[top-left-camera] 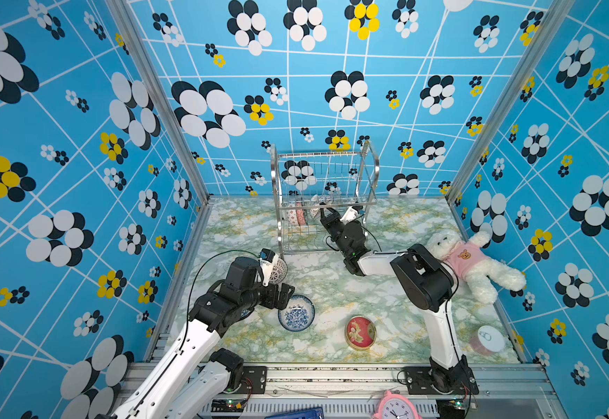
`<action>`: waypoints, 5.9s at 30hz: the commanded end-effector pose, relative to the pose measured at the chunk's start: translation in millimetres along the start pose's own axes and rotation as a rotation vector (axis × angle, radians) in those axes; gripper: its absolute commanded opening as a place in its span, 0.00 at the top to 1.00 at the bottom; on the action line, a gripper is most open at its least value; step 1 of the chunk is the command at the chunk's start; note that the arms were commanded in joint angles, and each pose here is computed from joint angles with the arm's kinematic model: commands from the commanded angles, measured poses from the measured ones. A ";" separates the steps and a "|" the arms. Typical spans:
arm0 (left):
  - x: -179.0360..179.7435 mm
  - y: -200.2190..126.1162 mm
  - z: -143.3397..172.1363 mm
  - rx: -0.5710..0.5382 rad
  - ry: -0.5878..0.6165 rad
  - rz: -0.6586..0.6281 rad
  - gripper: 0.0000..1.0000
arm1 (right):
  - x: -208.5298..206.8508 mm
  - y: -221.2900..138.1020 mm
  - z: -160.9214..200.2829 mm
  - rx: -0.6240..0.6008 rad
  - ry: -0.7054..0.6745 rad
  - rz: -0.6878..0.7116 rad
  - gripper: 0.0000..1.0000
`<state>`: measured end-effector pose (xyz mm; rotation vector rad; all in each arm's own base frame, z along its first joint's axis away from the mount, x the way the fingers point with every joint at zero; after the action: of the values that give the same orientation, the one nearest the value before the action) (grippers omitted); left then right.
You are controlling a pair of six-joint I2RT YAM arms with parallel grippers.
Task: Load bowls into a dish rack
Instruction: Place the bowl in the dish rack.
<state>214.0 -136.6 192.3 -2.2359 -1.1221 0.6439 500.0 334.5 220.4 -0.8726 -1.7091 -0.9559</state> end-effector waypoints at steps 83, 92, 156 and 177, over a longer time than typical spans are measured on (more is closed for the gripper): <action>-14.3 11.8 4.1 0.006 0.042 0.108 0.01 | -32.6 43.8 16.8 0.589 -0.095 -0.104 1.00; -15.1 11.9 3.9 0.006 0.044 0.112 0.01 | -41.9 40.2 22.5 0.626 -0.155 -0.085 1.00; 15.6 -17.4 -7.0 -0.073 0.020 -0.105 0.01 | -8.9 -28.6 35.1 0.679 -0.203 0.000 0.54; 48.1 -27.4 15.9 0.018 -0.270 -0.322 0.01 | 14.2 -108.4 78.4 0.788 -0.257 0.011 0.52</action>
<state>218.7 -91.4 194.1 -2.0265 -1.4793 0.7300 384.4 357.0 184.1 -0.4878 -2.0034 -0.1167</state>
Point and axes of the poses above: each gripper's point midway between its finger pads, its own y axis out along the fingers, its own x axis along the line the jaws close on, z = x × y, the point moved 1 cm from there along -y, back along the fingers, and after that the axes turned 9 degrees about y, right-handed, at the moved point
